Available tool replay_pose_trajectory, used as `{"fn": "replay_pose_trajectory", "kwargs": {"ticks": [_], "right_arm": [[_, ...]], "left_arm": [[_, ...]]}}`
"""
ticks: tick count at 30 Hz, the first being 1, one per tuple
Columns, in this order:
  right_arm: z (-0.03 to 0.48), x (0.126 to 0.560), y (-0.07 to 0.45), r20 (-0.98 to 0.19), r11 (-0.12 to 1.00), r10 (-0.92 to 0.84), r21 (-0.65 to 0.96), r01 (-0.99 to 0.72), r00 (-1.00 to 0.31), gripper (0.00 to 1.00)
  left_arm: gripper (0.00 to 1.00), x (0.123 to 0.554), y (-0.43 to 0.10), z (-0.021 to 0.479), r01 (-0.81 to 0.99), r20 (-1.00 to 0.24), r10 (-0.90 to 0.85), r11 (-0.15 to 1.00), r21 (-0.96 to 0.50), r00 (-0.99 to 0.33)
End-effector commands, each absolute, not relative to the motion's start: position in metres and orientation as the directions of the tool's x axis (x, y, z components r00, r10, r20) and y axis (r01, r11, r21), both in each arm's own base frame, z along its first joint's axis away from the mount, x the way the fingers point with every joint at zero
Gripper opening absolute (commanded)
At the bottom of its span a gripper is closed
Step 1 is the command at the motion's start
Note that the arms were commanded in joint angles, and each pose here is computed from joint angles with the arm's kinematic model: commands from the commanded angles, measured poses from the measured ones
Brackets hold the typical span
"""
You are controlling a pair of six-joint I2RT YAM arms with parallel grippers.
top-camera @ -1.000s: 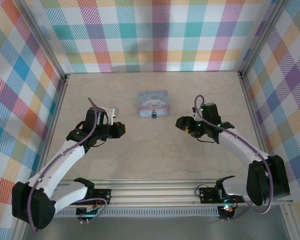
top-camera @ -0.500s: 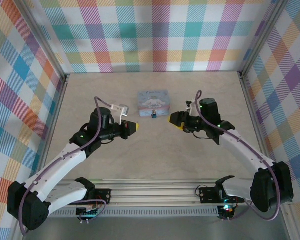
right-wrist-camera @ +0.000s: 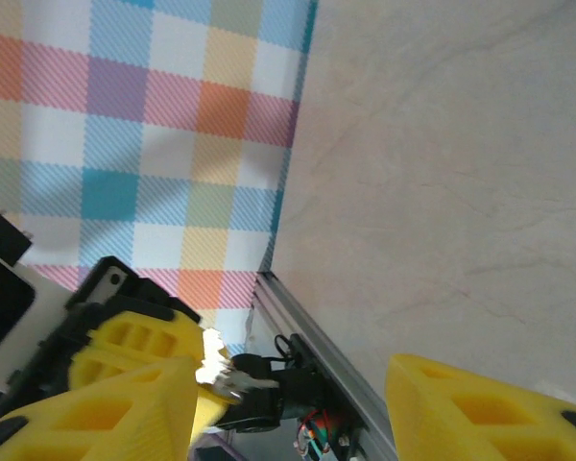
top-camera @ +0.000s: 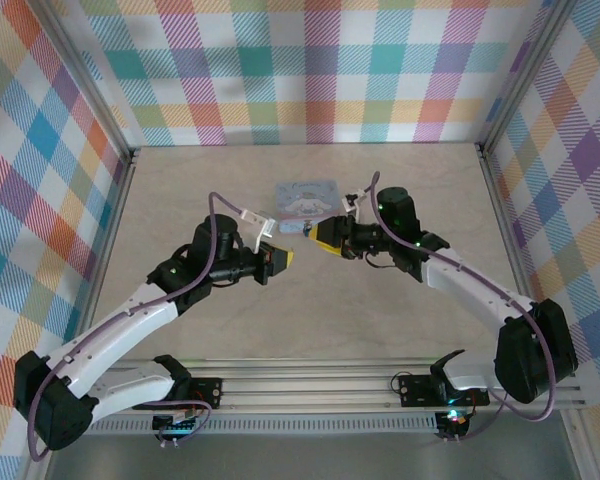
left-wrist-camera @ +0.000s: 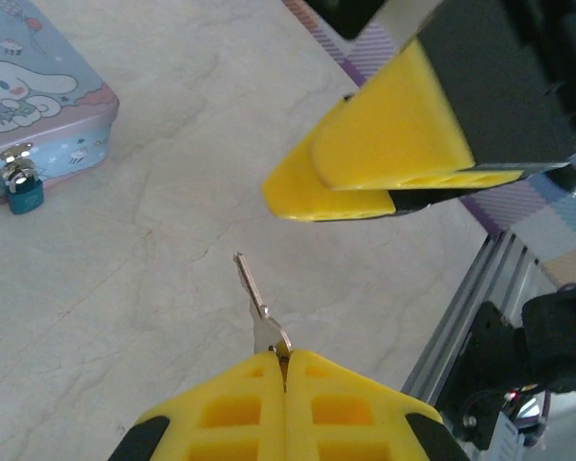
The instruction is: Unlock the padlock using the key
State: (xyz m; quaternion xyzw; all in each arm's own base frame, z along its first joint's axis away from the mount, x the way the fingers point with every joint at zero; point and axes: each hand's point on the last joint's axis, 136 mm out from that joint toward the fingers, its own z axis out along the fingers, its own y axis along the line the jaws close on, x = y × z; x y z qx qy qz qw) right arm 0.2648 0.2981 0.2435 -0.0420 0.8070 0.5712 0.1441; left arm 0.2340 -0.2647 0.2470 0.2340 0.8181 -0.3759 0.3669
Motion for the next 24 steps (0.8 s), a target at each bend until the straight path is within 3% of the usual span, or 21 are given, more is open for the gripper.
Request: {"fn": "replay_pose_trajectory", "kwargs": {"ticks": [1,4,11,15,20,24], "right_arm": [[0.251,0.262,0.311,-0.273,0.319,0.074,0.918,-0.237,-0.959,0.51],[0.249,0.261,0.316,-0.264,0.323,0.062,0.918,-0.231,-0.962,0.43],[0.241,0.257,0.321,-0.231,0.347,0.034,0.915,-0.206,-0.972,0.42],[0.24,0.253,0.324,-0.217,0.348,0.007,0.916,-0.201,-0.976,0.36],[0.234,0.248,0.326,-0.191,0.357,-0.022,0.915,-0.186,-0.981,0.23],[0.23,0.246,0.326,-0.193,0.361,-0.027,0.913,-0.19,-0.981,0.03]], "left_arm": [[0.0,0.236,-0.268,0.249,0.683,-0.801,0.168,0.638,-0.356,-0.575],[0.0,0.233,-0.274,0.242,0.692,-0.788,0.218,0.643,-0.328,-0.576],[0.0,0.232,-0.286,0.242,0.718,-0.79,0.281,0.642,-0.267,-0.545],[0.0,0.233,-0.29,0.239,0.721,-0.787,0.305,0.651,-0.239,-0.536],[0.0,0.234,-0.292,0.235,0.718,-0.783,0.33,0.665,-0.203,-0.527],[0.0,0.235,-0.292,0.233,0.716,-0.779,0.344,0.673,-0.185,-0.525]]}}
